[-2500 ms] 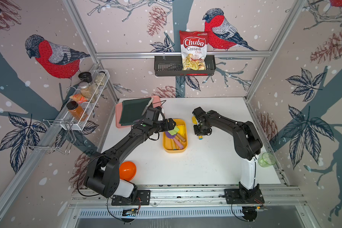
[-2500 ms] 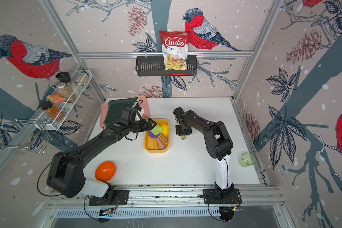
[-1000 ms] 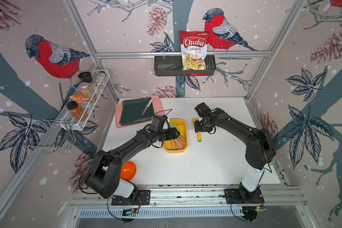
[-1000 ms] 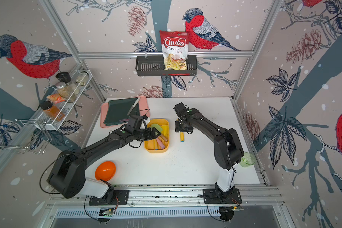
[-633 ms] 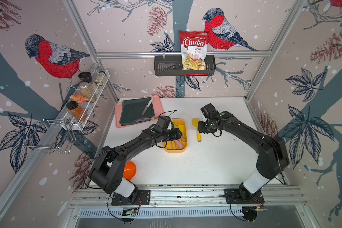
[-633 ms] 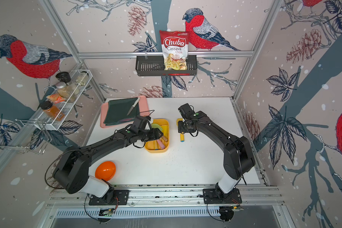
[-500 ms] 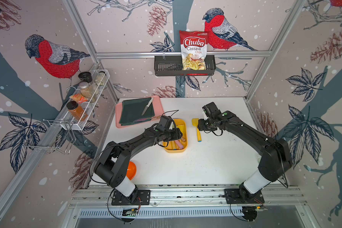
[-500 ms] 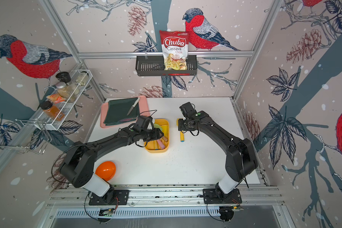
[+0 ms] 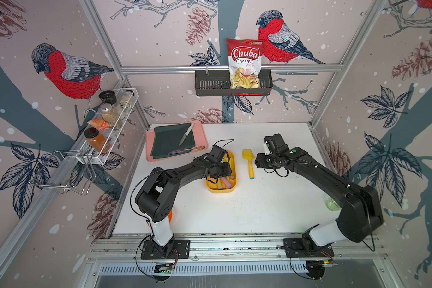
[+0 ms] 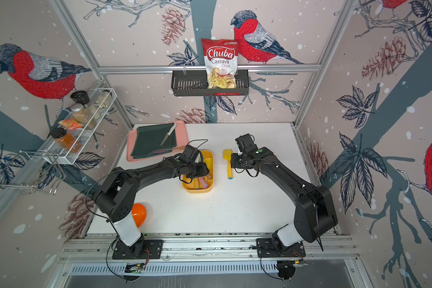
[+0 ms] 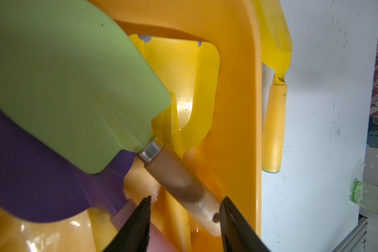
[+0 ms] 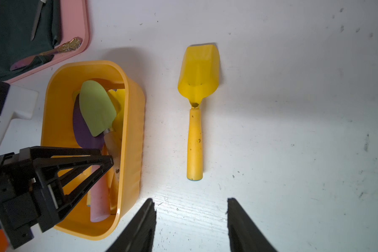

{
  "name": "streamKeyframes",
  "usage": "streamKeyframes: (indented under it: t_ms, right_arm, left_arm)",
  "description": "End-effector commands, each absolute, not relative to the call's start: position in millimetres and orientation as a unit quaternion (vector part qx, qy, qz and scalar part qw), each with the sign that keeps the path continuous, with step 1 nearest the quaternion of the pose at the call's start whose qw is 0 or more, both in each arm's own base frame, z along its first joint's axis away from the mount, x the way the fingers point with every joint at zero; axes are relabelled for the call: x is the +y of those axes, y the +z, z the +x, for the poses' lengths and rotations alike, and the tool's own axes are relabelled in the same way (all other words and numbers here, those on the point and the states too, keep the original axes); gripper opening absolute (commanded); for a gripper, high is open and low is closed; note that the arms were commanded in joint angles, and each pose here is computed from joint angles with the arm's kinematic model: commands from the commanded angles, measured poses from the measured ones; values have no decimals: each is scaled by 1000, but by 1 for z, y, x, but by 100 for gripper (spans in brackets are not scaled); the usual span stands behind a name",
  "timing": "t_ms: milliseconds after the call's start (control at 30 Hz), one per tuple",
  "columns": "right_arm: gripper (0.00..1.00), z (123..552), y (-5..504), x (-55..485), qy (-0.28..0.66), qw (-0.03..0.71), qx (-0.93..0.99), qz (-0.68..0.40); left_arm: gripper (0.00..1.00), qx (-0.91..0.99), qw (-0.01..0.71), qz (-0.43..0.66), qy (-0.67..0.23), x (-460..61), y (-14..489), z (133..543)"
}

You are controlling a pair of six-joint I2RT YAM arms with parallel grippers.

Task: Take the shovel out of the storage box
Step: Pick up the shovel from the storage box.

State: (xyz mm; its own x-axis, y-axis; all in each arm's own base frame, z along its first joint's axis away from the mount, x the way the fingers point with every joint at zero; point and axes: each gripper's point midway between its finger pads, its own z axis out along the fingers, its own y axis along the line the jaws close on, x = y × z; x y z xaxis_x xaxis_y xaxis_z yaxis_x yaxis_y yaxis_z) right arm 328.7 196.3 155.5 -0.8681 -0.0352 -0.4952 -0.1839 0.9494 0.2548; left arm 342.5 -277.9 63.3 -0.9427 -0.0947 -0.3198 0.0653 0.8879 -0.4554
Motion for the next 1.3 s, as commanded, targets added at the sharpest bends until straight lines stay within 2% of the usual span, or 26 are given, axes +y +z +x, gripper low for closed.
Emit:
streamKeyframes:
  t_ms: [0,167,267,533,667,800,867,1000,1133,1267]
  right_arm:
    - [56,330,161,192,160,266,948,-62]
    - [56,326,157,181,167,268,947,-53]
    - [56,323,154,177,168,265,948,-50]
    - [56,322,152,172,172,266,947,-47]
    - [56,323,151,171,172,264,948,-46]
    - [56,322,149,172,175,261,948,-46]
    - [55,322,147,174,178,258,948,-47]
    - [56,326,140,181,193,262,944,-52]
    - [55,340,134,207,240,257,934,-65]
    - [54,359,133,236,258,256,928,-77]
  left_arm:
    - [53,963,166,-5,-214,-274,59,344]
    - [48,970,154,-4,-189,-270,50,346]
    - [41,972,148,-3,-180,-269,44,346]
    - [43,974,137,-2,-178,-271,35,347]
    - [38,975,130,-2,-183,-273,30,345]
    - [27,972,133,-4,-192,-276,33,346]
    - [27,972,137,-5,-193,-276,37,347]
    - [16,967,147,-10,-208,-276,45,349]
    - [13,963,159,-12,-216,-276,53,352]
    - [2,952,181,-23,-245,-273,71,359]
